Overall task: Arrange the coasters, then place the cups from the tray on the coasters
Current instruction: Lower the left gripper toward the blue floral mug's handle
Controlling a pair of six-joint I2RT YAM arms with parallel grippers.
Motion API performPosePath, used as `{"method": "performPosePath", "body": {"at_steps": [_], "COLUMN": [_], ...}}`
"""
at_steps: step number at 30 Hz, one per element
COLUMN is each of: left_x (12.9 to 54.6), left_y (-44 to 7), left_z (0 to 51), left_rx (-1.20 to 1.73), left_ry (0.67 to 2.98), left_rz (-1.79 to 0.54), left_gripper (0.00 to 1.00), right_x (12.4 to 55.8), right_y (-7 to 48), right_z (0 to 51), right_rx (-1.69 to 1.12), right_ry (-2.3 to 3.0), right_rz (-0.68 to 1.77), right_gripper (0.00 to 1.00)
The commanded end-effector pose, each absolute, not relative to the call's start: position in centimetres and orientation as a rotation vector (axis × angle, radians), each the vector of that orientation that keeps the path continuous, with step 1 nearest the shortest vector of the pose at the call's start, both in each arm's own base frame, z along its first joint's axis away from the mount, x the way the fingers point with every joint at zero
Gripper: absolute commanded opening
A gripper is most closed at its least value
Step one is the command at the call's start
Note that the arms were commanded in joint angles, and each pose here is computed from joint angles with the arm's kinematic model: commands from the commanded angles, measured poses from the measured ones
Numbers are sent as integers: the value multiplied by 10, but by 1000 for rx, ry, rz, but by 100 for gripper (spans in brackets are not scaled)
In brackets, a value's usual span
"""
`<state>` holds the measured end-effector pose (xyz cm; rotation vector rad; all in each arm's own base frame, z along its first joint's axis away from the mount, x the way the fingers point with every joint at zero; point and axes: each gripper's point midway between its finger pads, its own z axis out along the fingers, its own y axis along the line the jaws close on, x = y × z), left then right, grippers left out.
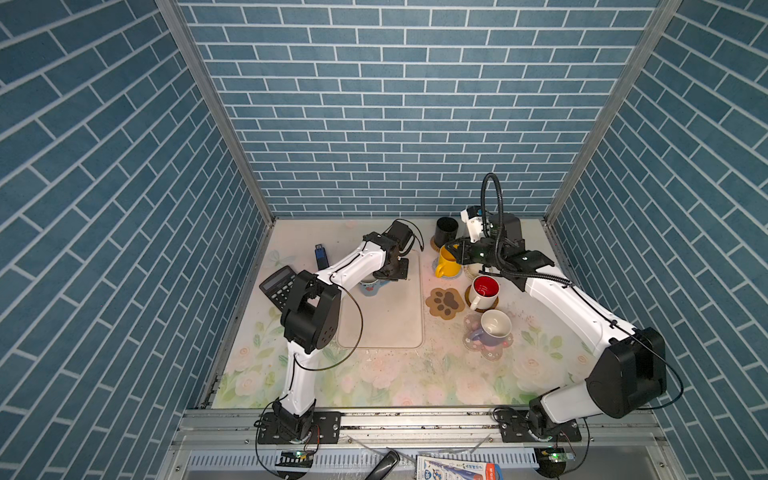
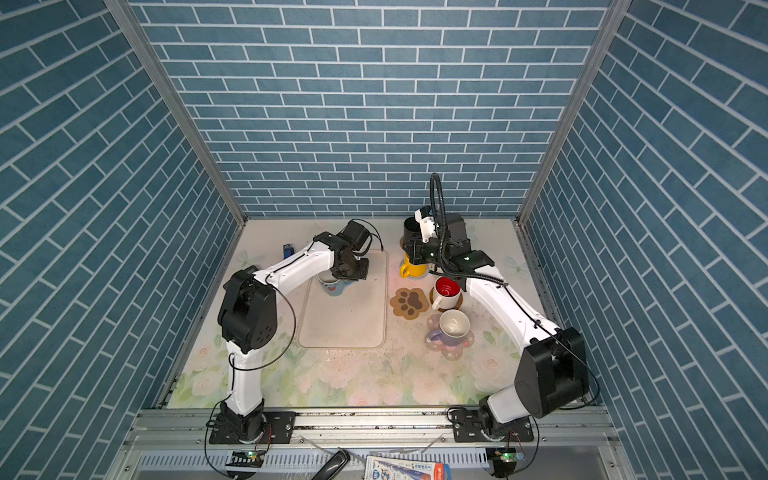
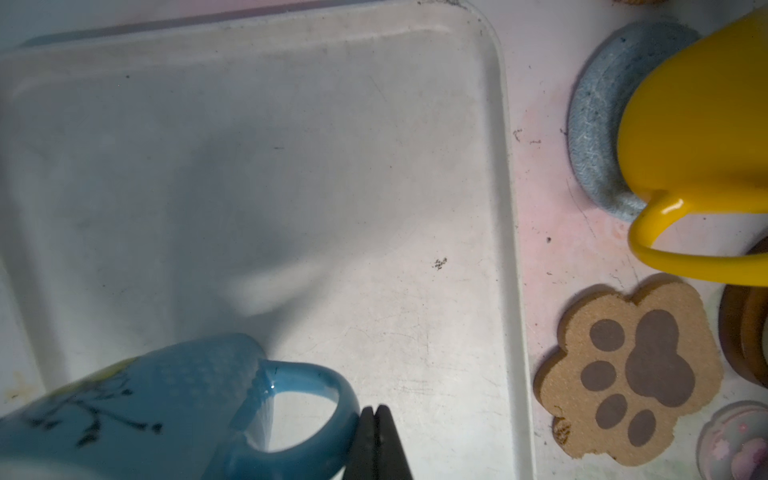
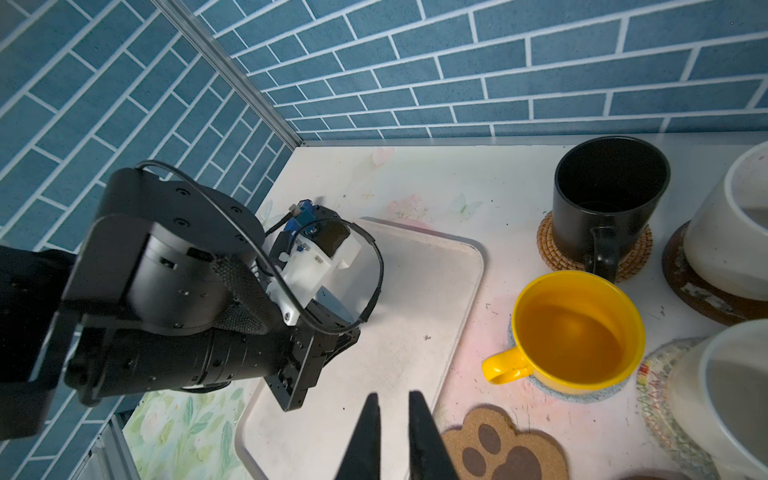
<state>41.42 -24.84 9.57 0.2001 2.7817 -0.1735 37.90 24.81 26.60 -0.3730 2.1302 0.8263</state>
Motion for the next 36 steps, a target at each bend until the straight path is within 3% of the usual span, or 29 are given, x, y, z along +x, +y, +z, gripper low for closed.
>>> {"method": "performPosePath", "body": {"at_steps": [1, 8, 17, 36], "left_x": [422, 436, 450, 441], "left_y": [-248, -260, -246, -233], "left_z": [126, 144, 133, 104], "left_rx": [210, 235, 221, 218], "left_ry": [2711, 2677, 2691, 2735], "left_rz": [-160, -167, 10, 98], "left_gripper": [0, 0, 0, 0], "right_x": [371, 368, 367, 368], "right_y": [242, 239, 239, 239], "right_z": [267, 266, 264, 259], "right_rx": [-358, -358, -360, -357], "right_ry": [2132, 2137, 2136, 2144], "right_rz": [825, 814, 814, 818], "right_gripper": [15, 15, 15, 15]}}
